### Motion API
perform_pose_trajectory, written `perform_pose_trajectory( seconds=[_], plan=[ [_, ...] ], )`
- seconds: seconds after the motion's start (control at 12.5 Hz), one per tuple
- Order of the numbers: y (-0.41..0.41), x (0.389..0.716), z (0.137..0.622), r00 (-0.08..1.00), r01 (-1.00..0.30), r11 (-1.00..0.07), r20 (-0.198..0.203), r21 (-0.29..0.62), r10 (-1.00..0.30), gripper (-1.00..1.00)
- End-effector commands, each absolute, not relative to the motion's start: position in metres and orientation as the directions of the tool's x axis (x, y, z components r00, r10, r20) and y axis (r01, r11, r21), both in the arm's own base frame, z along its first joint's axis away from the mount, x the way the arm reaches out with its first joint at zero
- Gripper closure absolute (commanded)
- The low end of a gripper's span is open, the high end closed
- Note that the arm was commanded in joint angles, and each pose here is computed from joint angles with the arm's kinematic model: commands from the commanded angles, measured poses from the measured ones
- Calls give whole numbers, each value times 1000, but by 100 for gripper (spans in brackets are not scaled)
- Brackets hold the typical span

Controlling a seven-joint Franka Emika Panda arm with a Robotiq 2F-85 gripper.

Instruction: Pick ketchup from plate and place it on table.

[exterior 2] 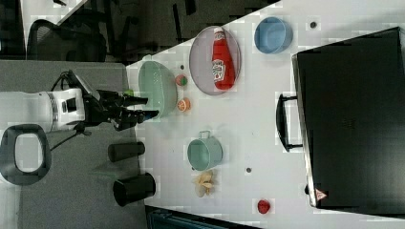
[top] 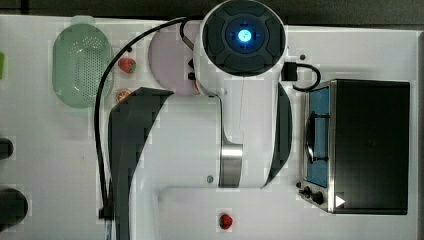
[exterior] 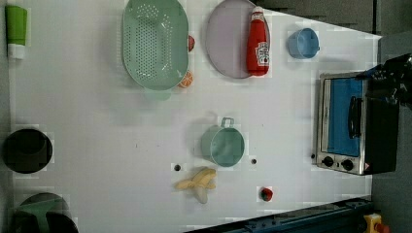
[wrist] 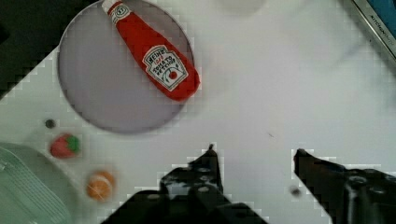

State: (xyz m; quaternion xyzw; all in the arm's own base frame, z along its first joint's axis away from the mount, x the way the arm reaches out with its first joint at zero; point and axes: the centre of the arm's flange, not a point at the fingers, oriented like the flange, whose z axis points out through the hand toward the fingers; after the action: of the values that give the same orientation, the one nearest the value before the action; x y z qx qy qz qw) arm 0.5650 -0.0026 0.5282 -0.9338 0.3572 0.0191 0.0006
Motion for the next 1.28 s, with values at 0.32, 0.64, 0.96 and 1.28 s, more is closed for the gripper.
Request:
perform_pose_trajectory(
  seconds=[0.32, 0.64, 0.96, 1.28],
  plan=[
    [-22, 479, 594, 687, -724, -689, -57, 32, -724, -100],
    [-11, 520, 539, 737, -670, -741, -81, 42, -671, -100],
    [8, 565, 465, 796, -596, -802, -103, 33, -596, -100],
    [17, 604, 396, 915, -396, -918, -90, -22, -393, -100]
  ],
)
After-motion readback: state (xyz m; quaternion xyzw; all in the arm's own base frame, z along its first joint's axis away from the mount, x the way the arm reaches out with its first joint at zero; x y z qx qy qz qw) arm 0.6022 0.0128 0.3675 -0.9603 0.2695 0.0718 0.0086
